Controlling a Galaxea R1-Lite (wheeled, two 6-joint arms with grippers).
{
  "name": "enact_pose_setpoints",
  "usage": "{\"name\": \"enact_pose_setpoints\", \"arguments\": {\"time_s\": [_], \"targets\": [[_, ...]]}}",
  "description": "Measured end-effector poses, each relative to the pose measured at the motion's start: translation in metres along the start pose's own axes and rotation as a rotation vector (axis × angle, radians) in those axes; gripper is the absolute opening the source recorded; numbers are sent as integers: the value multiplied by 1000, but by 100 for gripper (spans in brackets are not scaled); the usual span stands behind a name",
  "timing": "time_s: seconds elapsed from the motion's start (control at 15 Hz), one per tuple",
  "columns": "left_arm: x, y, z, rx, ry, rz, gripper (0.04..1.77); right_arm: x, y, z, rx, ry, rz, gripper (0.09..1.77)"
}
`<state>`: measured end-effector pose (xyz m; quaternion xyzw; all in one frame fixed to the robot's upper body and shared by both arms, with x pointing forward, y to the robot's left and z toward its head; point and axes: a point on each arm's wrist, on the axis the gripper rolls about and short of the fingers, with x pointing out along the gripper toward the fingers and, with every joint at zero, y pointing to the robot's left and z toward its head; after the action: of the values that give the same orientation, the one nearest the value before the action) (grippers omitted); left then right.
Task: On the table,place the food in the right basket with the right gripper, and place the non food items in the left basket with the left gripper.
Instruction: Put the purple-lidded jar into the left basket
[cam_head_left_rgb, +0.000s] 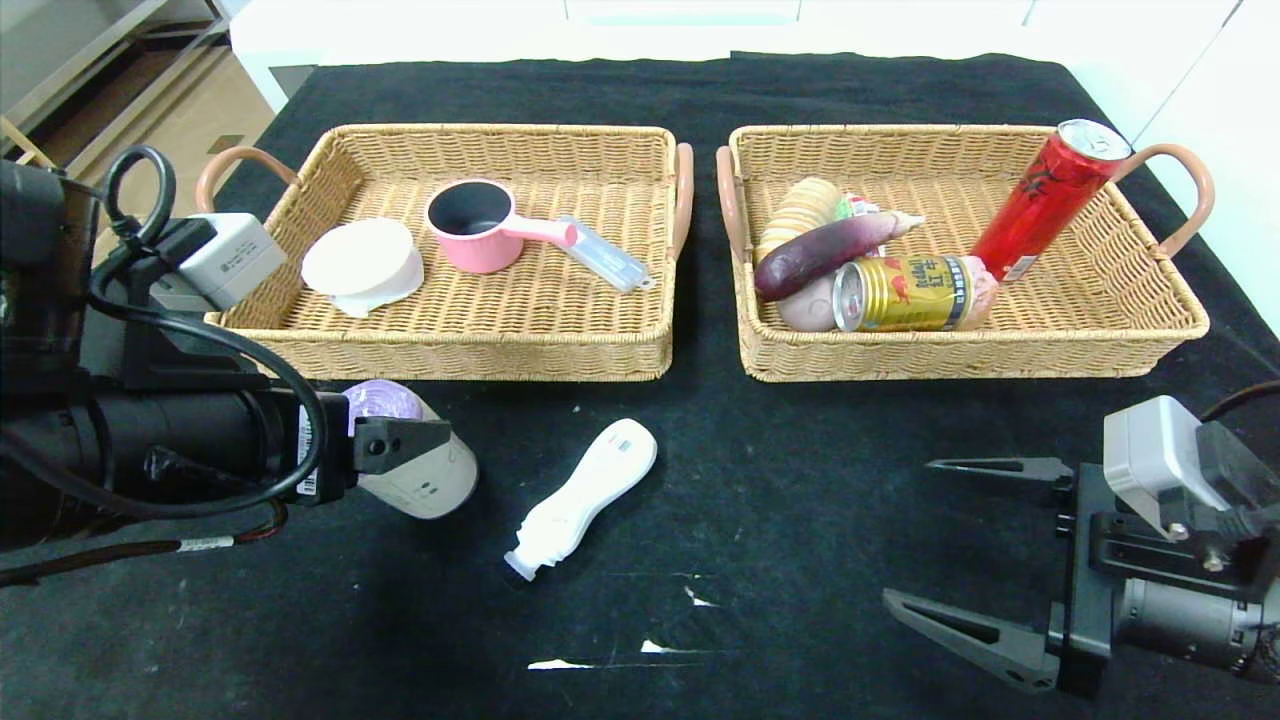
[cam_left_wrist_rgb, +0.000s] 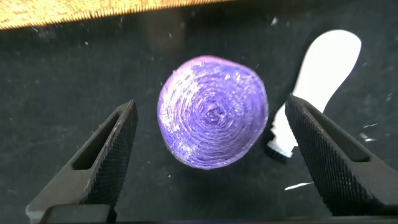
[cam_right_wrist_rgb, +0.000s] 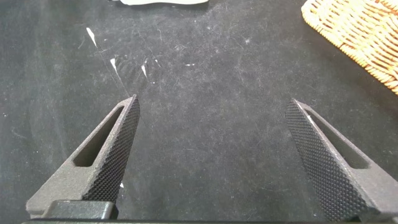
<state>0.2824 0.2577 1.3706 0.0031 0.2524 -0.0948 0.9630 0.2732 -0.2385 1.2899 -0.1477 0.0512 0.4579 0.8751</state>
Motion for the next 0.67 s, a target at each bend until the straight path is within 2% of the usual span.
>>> {"name": "enact_pose_setpoints", "arguments": {"time_s": [0.2,0.4,0.67], "targets": [[7,-1,-5,27,27,5,172,0,0,0,0,1,1,171],[14,-4,-5,38,-15,-8,172,0,0,0,1,1,-1,171],[24,-6,-9,58,-17,-3,172,0,0,0,1,1,-2,171]]}}
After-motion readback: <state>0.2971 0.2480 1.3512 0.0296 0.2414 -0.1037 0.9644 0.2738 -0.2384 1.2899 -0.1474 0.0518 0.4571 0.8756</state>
